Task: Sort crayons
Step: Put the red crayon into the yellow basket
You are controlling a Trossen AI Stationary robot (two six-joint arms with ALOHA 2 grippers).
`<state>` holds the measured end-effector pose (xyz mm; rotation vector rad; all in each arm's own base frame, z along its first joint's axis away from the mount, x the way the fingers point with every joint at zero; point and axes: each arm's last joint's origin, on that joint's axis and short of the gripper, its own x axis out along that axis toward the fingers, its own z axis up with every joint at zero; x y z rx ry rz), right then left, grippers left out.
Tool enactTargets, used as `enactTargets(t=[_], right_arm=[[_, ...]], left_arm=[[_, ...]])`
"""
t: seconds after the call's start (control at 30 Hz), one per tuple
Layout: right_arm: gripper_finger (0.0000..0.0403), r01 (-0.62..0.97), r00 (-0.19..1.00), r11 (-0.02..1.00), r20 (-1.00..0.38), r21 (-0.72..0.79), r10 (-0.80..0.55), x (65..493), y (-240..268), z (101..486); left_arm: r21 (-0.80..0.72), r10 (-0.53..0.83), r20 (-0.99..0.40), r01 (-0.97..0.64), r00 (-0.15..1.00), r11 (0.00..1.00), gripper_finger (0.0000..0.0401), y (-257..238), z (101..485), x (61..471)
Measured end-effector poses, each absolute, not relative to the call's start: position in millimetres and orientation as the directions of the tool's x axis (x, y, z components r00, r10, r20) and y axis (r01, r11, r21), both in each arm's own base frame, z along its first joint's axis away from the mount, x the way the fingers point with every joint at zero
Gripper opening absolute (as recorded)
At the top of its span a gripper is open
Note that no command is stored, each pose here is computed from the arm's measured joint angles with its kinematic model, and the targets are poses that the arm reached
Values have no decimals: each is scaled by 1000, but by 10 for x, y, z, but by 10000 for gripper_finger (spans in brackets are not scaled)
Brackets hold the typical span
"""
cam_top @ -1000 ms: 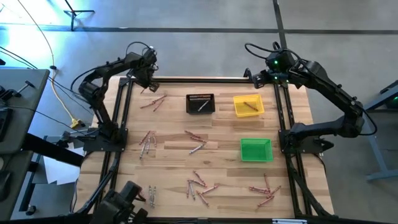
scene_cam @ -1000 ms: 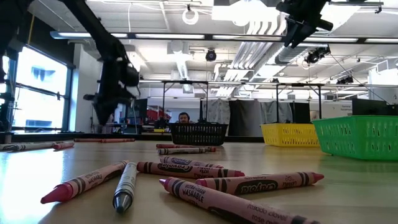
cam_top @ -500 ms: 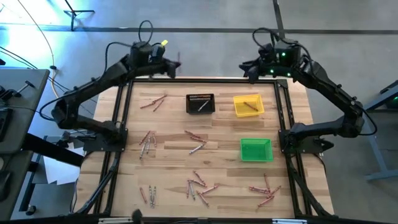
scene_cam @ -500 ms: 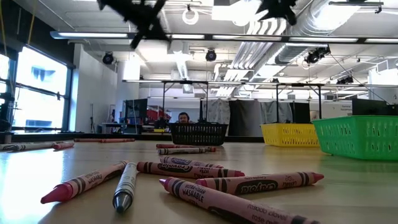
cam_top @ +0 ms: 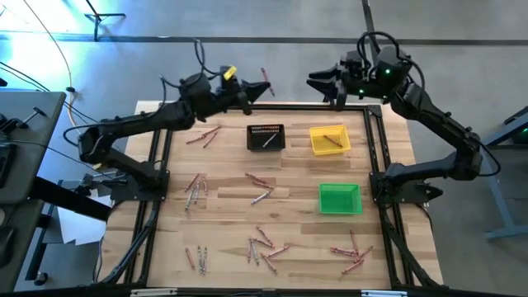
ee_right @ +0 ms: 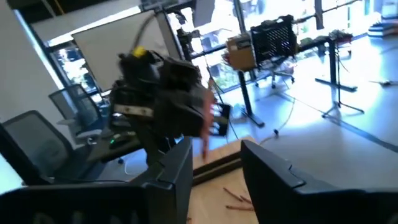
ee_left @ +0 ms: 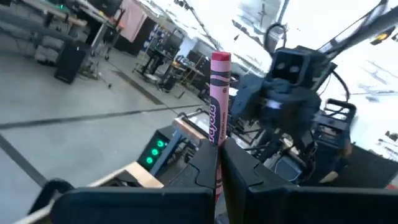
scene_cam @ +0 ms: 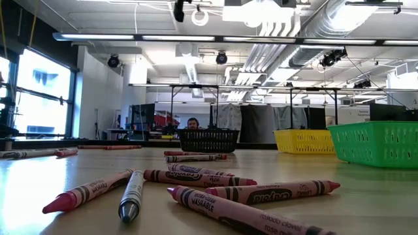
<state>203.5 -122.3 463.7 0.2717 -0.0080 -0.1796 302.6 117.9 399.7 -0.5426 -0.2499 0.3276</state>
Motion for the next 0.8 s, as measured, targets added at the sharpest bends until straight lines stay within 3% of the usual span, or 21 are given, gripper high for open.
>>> enactTargets(t=[0.27, 0.5, 0.8], right_arm=[[172, 209, 976, 914, -17, 347, -217, 2120, -1265, 4605], [169, 222, 973, 904, -19, 364, -231, 2158, -1297, 4584], [167, 219, 973, 898, -14, 383, -231, 2160, -1298, 4588]], left_arm=[[-513, 302, 94, -214, 949, 831, 0, 1277, 4101, 3374], [-474, 237, -11, -214, 971, 854, 0, 1321, 4178, 3640], [-463, 174, 17, -146, 985, 874, 0, 1367, 4254, 3816]])
